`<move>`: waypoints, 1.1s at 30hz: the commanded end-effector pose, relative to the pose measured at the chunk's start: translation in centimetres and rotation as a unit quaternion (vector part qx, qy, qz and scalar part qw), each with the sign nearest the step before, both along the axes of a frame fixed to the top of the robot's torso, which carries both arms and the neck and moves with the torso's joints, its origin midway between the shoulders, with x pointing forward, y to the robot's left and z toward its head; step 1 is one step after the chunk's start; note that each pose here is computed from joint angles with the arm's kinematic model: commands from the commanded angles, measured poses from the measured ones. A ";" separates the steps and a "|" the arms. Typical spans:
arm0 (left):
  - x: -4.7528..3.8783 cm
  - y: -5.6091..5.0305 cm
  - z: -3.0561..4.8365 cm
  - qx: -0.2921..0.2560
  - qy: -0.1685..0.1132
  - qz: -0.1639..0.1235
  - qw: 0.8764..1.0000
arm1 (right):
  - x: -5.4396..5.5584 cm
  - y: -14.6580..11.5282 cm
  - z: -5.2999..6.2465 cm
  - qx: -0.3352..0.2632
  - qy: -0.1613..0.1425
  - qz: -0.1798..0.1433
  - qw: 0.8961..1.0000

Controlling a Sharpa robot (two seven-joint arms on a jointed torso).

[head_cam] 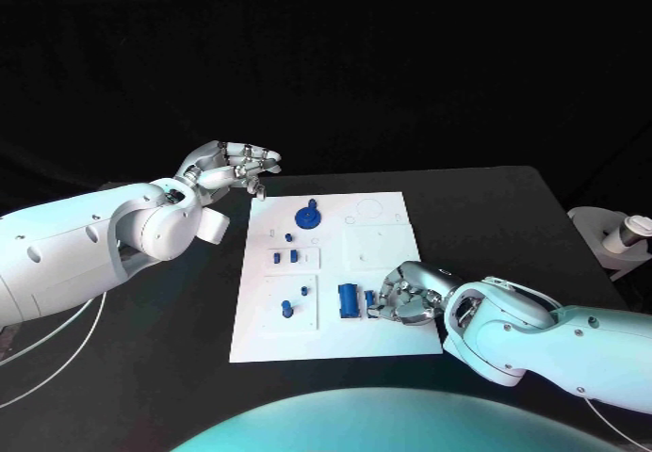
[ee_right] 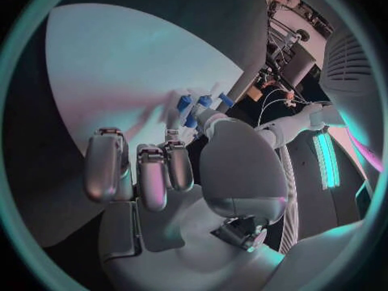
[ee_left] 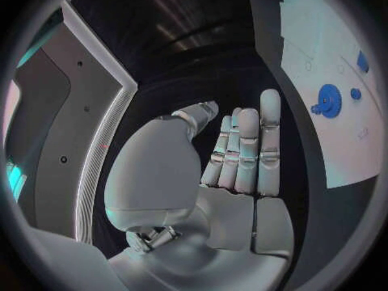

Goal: Assemble the parts on the task board

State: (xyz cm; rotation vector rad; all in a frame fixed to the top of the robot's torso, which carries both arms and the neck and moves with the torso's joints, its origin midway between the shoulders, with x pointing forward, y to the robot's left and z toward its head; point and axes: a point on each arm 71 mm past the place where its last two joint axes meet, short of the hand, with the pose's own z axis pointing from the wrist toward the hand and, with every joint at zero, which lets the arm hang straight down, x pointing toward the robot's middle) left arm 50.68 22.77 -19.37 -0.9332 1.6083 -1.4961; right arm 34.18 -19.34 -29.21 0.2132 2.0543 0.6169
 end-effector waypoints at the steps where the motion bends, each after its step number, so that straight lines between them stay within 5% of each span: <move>1: -0.06 -0.3 0.10 -0.004 -0.002 -0.009 1.000 | 0.1 0.1 -0.2 -0.012 -0.002 0.019 1.000; 14: -0.06 -0.3 0.11 -0.004 -0.002 -0.009 1.000 | 0.5 0.1 -0.7 -0.022 -0.013 0.020 0.999; 23: -0.03 -0.2 0.12 -0.005 -0.004 -0.007 1.000 | 0.4 -0.3 0.6 0.037 -0.045 0.011 0.998; 29: 0.22 -0.1 0.03 -0.016 -0.004 0.004 1.000 | 2.5 -1.4 2.7 0.169 -0.047 -0.002 0.984; 33: 0.64 0.2 -0.25 -0.031 -0.004 0.020 0.999 | 5.3 -2.7 3.5 0.262 -0.031 -0.037 0.964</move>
